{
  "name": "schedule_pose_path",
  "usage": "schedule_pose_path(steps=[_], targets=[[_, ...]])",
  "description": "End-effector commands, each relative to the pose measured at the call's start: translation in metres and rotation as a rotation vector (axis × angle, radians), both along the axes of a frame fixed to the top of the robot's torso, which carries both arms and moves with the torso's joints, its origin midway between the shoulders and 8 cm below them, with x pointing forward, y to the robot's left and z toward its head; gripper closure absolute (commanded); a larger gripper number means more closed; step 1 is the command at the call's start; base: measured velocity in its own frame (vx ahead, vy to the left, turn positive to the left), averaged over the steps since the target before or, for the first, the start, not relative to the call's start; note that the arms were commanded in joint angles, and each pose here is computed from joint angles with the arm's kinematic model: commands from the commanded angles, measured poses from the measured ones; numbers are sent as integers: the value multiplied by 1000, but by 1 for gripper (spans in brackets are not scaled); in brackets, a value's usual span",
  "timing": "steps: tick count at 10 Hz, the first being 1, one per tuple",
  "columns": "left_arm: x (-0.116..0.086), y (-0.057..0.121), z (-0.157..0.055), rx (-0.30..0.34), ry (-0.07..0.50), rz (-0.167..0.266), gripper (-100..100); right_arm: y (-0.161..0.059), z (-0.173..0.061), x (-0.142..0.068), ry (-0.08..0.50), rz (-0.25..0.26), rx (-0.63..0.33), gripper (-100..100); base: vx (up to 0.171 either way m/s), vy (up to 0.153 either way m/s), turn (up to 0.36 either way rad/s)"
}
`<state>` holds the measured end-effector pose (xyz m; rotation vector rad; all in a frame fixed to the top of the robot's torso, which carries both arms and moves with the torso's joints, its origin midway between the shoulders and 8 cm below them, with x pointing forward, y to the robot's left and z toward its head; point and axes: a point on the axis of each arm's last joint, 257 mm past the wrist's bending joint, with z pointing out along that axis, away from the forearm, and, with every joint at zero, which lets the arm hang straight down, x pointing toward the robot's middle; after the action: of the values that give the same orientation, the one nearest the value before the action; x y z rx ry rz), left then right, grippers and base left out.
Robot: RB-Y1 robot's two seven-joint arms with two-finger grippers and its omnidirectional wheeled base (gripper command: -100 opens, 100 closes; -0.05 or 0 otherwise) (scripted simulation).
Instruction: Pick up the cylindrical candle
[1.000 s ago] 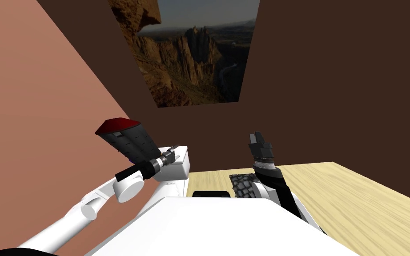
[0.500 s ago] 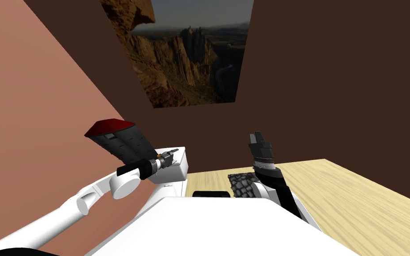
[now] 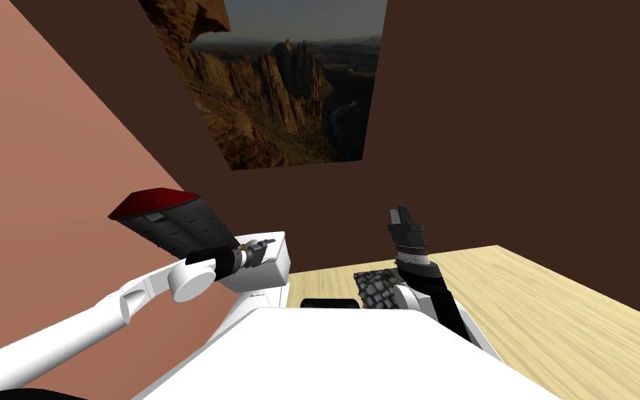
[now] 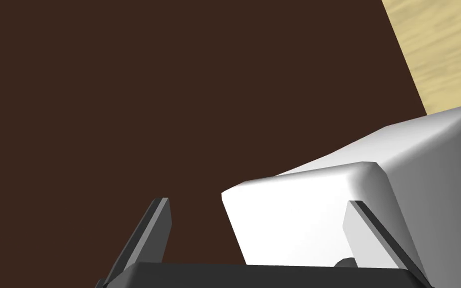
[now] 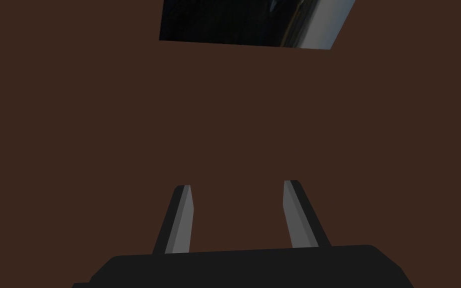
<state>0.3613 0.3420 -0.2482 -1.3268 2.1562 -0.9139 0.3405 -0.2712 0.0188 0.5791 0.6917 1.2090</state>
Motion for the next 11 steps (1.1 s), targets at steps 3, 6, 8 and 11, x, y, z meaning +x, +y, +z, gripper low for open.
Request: schedule_pose_path(steps=[3,6,8,11], targets=[[-20,25,-15,92,125,-6,-100,0,0,0,0,0,0,0,39,-43,-35],[-41,55,-28,166,256,9,-100,0,0,0,0,0,0,0,32,-44,-37],[-51,74,-30,220,320,12,-100,0,0,0,0,0,0,0,37,-41,-31],[-71,104,-31,298,431,31,-100,0,0,0,0,0,0,0,52,-40,-40]])
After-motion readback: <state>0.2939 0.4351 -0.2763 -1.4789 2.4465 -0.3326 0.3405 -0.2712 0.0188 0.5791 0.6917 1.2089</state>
